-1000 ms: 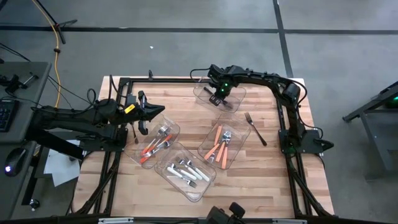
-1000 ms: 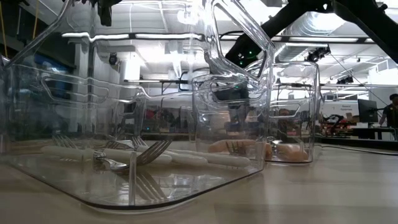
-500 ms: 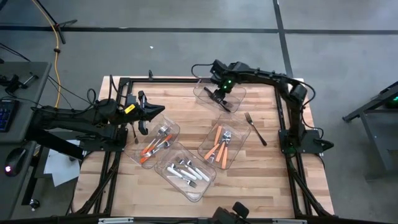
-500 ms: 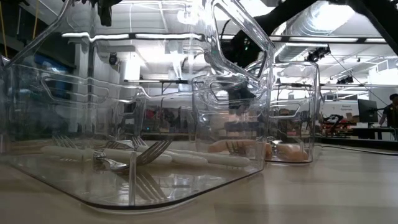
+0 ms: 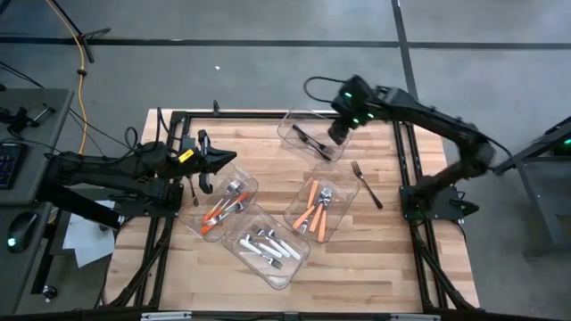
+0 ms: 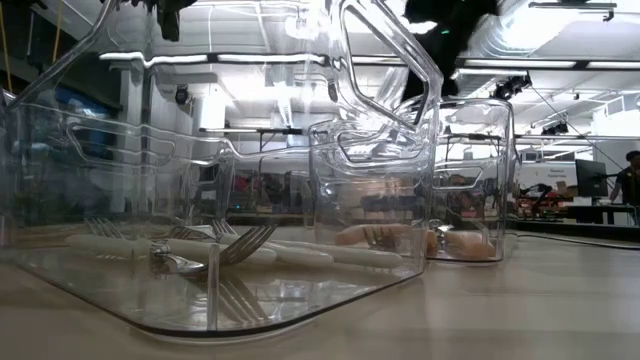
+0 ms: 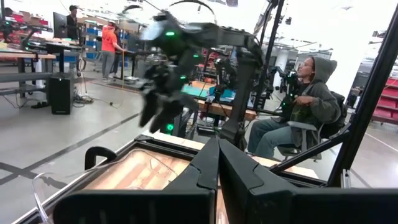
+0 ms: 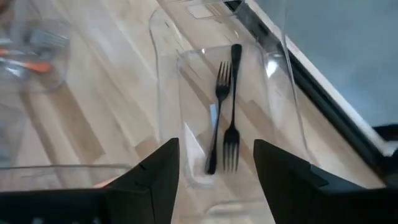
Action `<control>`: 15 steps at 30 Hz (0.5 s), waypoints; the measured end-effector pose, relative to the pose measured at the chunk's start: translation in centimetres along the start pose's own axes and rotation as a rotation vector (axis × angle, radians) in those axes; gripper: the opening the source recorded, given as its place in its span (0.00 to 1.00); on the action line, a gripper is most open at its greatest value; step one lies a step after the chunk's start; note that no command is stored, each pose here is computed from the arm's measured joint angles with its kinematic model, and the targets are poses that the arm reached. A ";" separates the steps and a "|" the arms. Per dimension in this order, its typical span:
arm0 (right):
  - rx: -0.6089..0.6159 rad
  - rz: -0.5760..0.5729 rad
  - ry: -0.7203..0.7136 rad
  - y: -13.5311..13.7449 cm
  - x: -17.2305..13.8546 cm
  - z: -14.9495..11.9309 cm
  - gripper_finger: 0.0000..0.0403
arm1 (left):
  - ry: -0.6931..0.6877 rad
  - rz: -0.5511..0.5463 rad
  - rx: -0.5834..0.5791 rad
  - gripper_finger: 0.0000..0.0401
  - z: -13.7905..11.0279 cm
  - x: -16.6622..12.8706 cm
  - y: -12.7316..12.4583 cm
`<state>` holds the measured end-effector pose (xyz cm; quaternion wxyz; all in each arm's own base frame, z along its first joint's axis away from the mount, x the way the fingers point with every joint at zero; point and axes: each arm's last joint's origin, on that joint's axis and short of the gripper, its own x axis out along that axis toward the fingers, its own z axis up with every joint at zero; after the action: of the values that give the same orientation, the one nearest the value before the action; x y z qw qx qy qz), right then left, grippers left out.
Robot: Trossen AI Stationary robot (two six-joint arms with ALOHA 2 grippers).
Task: Sort silverware by color (type)
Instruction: Put the black fork into the top transparent bin
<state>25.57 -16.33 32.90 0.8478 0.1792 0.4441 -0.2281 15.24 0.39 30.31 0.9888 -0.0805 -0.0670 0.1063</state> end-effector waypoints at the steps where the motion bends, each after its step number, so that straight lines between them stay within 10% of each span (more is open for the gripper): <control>1: 0.010 0.005 -0.026 0.1 -0.7 -1.0 0.47 | 0.000 0.000 0.000 0.00 0.0 0.0 0.0; 15: 0.233 0.129 -0.387 0.4 -5.5 -12.9 0.47 | 0.001 0.000 0.002 0.00 0.0 0.0 0.0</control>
<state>14.39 -8.19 30.57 0.9035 0.2568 0.2315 -0.2532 15.25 0.39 30.29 0.9889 -0.0798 -0.0662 0.1064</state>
